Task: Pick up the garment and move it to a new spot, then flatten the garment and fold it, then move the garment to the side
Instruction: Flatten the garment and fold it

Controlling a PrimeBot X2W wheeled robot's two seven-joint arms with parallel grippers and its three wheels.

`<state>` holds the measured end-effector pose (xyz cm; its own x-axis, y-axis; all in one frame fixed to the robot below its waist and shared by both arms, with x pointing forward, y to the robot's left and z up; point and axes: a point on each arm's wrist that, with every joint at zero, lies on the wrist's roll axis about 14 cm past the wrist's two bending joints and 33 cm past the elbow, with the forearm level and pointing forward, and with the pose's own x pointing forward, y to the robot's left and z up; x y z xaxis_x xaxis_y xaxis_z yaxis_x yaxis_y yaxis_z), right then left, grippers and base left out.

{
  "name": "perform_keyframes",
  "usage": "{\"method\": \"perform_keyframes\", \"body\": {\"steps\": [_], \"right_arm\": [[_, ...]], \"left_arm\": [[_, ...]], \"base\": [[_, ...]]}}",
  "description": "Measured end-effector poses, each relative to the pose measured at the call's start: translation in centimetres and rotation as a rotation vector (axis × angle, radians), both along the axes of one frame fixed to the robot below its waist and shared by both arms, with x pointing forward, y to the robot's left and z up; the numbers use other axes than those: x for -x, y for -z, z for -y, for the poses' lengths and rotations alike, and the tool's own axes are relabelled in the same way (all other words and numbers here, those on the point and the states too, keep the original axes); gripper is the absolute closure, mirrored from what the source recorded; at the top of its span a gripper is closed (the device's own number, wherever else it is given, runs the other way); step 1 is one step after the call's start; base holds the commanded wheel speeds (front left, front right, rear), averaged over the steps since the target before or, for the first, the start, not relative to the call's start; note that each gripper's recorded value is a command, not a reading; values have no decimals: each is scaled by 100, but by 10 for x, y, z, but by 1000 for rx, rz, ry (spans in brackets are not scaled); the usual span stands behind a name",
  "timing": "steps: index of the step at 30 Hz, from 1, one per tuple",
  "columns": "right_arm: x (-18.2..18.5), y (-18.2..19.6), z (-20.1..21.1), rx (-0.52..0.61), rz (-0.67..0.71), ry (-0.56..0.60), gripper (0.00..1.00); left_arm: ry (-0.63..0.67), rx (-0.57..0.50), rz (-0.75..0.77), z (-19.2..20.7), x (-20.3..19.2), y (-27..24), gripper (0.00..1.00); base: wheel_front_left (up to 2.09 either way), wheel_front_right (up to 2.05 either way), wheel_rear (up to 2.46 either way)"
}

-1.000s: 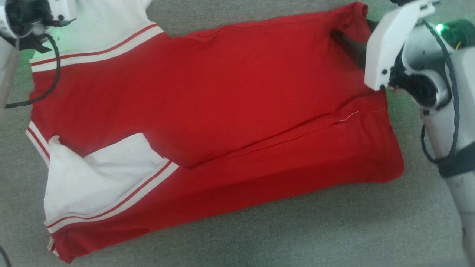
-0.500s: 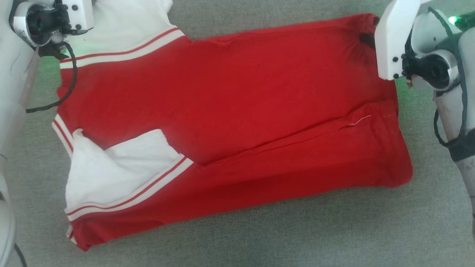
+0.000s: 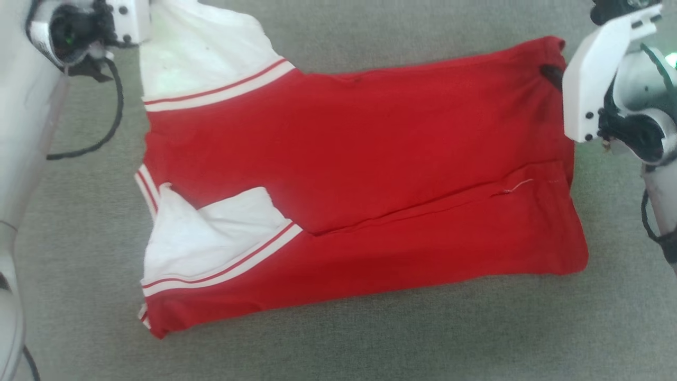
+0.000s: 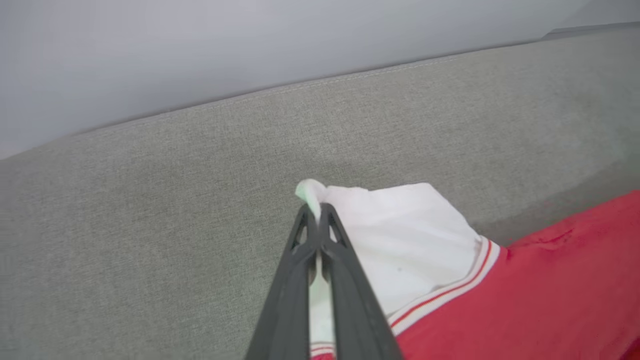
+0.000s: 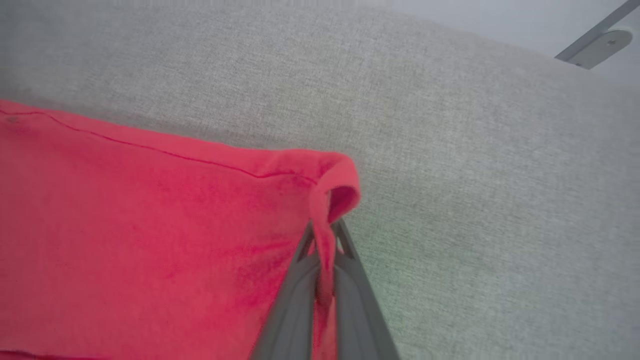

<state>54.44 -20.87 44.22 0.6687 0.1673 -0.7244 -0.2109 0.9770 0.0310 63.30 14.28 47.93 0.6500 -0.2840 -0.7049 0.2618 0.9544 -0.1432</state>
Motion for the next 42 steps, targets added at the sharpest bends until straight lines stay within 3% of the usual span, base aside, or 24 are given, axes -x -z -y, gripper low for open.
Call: {"method": "perform_keyframes", "body": {"steps": [17,21,28,36,37,38,39,40,41,42], "right_arm": [[48,-48,-5,-45,98,-35,100],[68,-41,0,-53,63,-20,100],[110,-6,4,-67,-70,9,100],[131,23,-3,-113,-155,44,100],[132,24,-5,-118,-159,46,100],[134,26,-6,-120,-163,45,92],[135,27,-7,-121,-163,46,68],[136,27,-7,-121,-166,45,51],[137,28,-9,-121,-169,40,29],[139,27,-12,-128,-168,34,1]], "left_arm": [[110,-77,107,-5,94,-53,100],[117,-84,105,-4,130,-55,100],[83,-45,-29,-5,196,-21,100],[-1,24,-171,-13,228,31,100],[-8,33,-170,-13,228,34,94],[-22,48,-181,-13,229,38,89],[-30,54,-187,-15,230,41,65],[-40,52,-182,-18,230,44,27],[-58,61,-175,-20,228,45,7],[-65,70,-176,-20,229,47,0]], "base": [[0,0,0],[0,0,0],[0,0,0],[0,0,0],[0,0,0],[0,0,0],[0,0,0],[0,0,0],[0,0,0],[0,0,0]]}}
